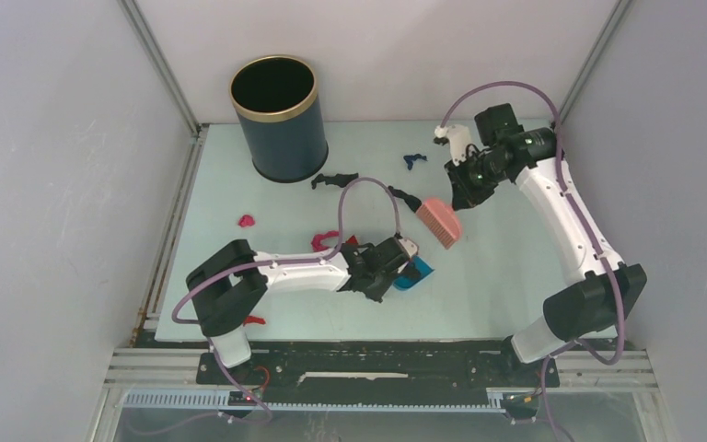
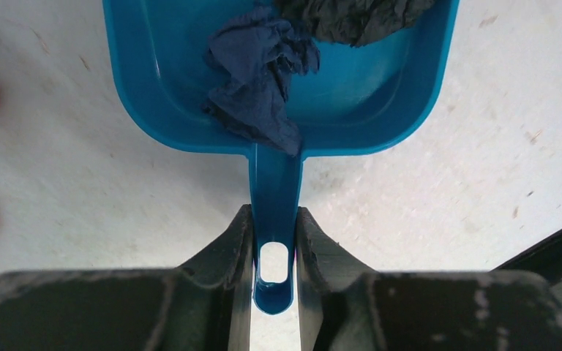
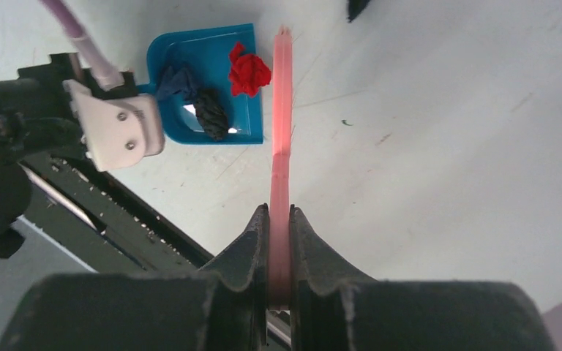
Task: Sweep away the paper scraps from the table
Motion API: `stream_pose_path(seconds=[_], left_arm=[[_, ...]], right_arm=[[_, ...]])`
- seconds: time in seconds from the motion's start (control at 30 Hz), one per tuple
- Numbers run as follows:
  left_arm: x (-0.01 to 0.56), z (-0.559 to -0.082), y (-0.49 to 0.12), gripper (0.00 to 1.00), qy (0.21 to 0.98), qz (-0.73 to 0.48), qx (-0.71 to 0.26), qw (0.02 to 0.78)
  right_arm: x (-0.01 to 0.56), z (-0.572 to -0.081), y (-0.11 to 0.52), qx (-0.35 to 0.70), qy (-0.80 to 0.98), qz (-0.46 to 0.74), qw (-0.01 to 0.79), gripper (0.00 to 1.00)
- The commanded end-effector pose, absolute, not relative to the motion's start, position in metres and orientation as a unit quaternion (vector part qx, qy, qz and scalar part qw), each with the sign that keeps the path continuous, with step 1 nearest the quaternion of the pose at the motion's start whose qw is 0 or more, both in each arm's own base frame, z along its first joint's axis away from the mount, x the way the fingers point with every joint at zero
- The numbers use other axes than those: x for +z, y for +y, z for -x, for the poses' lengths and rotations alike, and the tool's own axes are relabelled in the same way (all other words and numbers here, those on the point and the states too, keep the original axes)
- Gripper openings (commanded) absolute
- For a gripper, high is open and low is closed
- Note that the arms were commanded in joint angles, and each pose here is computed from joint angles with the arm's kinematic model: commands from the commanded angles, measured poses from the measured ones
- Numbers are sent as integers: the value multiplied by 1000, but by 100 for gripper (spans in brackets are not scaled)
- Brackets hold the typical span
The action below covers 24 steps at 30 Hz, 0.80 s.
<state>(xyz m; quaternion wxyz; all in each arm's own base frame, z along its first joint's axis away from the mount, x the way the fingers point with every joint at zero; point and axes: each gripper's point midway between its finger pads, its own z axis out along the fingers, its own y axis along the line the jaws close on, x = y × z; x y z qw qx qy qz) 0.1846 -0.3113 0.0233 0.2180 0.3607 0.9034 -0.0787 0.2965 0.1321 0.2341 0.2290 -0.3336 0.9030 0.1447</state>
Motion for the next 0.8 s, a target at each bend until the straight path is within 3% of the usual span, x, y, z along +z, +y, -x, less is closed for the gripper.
stream_pose_path(seconds=[0.0, 0.2, 0.27, 0.5, 0.77], left_arm=[[56, -210, -343, 1, 895, -322, -112, 287], [46, -211, -344, 38, 896, -325, -106, 285], [44, -213, -342, 45, 894, -322, -106, 294], [46, -198, -333, 54, 890, -315, -125, 305], [40, -189, -333, 48, 877, -332, -151, 313]], right_arm=[[259, -307, 112, 120, 905, 302, 273, 0], [254, -307, 99, 110, 910, 289, 276, 0], [251, -305, 97, 111, 911, 288, 274, 0], [239, -302, 89, 104, 914, 284, 269, 0], [225, -314, 87, 98, 919, 273, 269, 0]])
